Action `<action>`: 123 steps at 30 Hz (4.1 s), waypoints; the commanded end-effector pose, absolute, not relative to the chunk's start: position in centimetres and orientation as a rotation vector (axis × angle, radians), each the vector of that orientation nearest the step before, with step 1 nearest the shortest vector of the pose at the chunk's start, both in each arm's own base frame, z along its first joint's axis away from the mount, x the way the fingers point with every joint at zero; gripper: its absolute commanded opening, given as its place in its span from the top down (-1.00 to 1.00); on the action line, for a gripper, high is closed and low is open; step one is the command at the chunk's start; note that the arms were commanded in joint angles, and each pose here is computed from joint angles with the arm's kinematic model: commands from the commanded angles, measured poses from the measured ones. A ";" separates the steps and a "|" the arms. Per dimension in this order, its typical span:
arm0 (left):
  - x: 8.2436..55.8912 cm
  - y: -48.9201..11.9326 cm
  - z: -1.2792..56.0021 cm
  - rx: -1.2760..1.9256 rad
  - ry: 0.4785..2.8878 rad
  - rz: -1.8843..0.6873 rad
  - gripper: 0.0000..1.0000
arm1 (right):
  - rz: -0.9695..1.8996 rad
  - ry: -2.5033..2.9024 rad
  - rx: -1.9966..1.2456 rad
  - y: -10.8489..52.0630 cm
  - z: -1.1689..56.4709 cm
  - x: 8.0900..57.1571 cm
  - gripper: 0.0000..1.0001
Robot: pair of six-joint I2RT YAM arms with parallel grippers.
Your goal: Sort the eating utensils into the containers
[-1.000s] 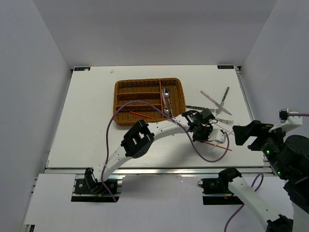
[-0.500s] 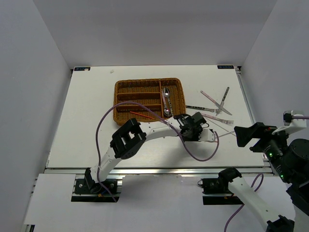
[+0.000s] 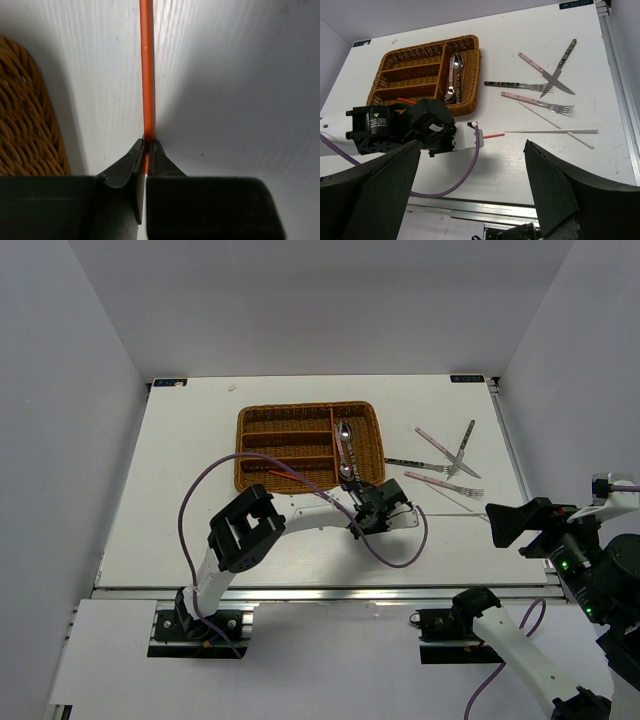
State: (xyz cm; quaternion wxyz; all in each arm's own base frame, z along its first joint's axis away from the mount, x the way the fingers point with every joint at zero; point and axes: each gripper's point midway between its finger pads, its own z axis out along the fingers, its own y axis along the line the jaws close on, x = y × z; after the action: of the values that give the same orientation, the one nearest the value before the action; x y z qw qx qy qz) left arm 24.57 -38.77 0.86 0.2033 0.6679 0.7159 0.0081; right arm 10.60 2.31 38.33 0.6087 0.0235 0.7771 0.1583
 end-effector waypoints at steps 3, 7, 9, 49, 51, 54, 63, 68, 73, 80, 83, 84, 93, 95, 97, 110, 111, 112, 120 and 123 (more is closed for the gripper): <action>18.2 -30.7 -3.8 2.057 2.348 0.073 1.00 | 0.420 1.704 0.053 2.6 40.6 10.3 -0.79; 18.6 -31.6 -1.7 2.017 2.312 0.039 1.00 | 0.431 1.698 0.054 2.8 40.7 10.4 -0.79; 18.6 -31.8 -1.2 2.012 2.301 0.031 1.00 | 0.435 1.700 0.051 2.9 40.6 10.5 -0.79; 27.9 -30.3 16.2 1.657 1.874 0.097 1.00 | 0.456 1.723 0.025 4.3 39.9 12.0 -0.78; 30.1 -28.7 16.8 1.633 1.865 0.117 1.00 | 0.460 1.724 0.019 4.4 39.9 12.0 -0.78; 33.2 -26.1 17.4 1.607 1.863 0.152 1.00 | 0.461 1.726 0.005 4.6 39.9 12.1 -0.78; 38.8 -19.0 16.4 1.623 1.844 0.269 1.00 | 0.477 1.740 -0.056 5.4 40.0 12.1 -0.79; 39.7 -16.5 14.7 1.595 1.861 0.258 1.00 | 0.466 1.752 -0.072 5.5 39.4 12.4 -0.79; 41.2 -17.5 18.2 1.314 1.868 0.230 1.00 | 0.458 1.755 -0.064 5.7 38.6 13.0 -0.79; 42.5 -16.7 27.6 0.709 1.955 0.164 -0.96 | 0.471 1.883 -0.066 8.4 33.4 17.1 -0.79; 41.5 -15.6 30.2 0.356 2.001 0.081 -0.96 | 0.539 1.993 -0.083 11.3 29.0 19.7 -0.79; 41.2 -15.0 30.7 0.279 2.000 0.081 -0.96 | 0.568 1.974 -0.073 12.1 28.9 20.8 -0.79; 32.2 -7.9 27.1 -0.286 1.982 0.034 -0.96 | 0.604 2.171 -0.026 18.1 21.3 27.7 -0.18; 30.4 -6.8 24.7 -0.299 2.009 0.057 -0.96 | 0.528 2.213 -0.044 19.0 19.6 29.1 -0.18; 28.7 -5.8 24.8 -0.316 1.968 0.032 -0.96 | 0.462 2.236 -0.067 20.0 19.1 30.3 0.03; 26.3 -9.2 24.4 -0.092 1.872 -0.270 -0.96 | 0.208 2.220 -0.082 18.3 19.4 33.1 0.79; 26.9 -10.7 24.0 -0.021 1.907 -0.302 -0.96 | 0.208 2.198 -0.070 17.4 20.2 32.7 0.51; 28.5 -12.7 23.2 0.055 1.978 -0.319 -0.96 | 0.211 2.228 -0.076 16.7 19.2 31.9 0.48; 32.6 -25.3 22.3 0.864 2.019 -0.634 -0.56 | 0.340 2.151 -0.047 12.7 22.1 27.4 0.18; 34.0 -27.0 21.6 0.999 1.968 -0.647 -0.49 | 0.364 2.123 -0.072 12.0 23.6 25.4 0.13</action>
State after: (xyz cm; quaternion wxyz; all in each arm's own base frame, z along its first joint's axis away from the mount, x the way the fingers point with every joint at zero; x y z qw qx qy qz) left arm 34.89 -24.06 18.84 0.3963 0.2833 0.8495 -0.2029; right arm 27.25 12.15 22.53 0.4702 -0.0051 0.8722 0.1348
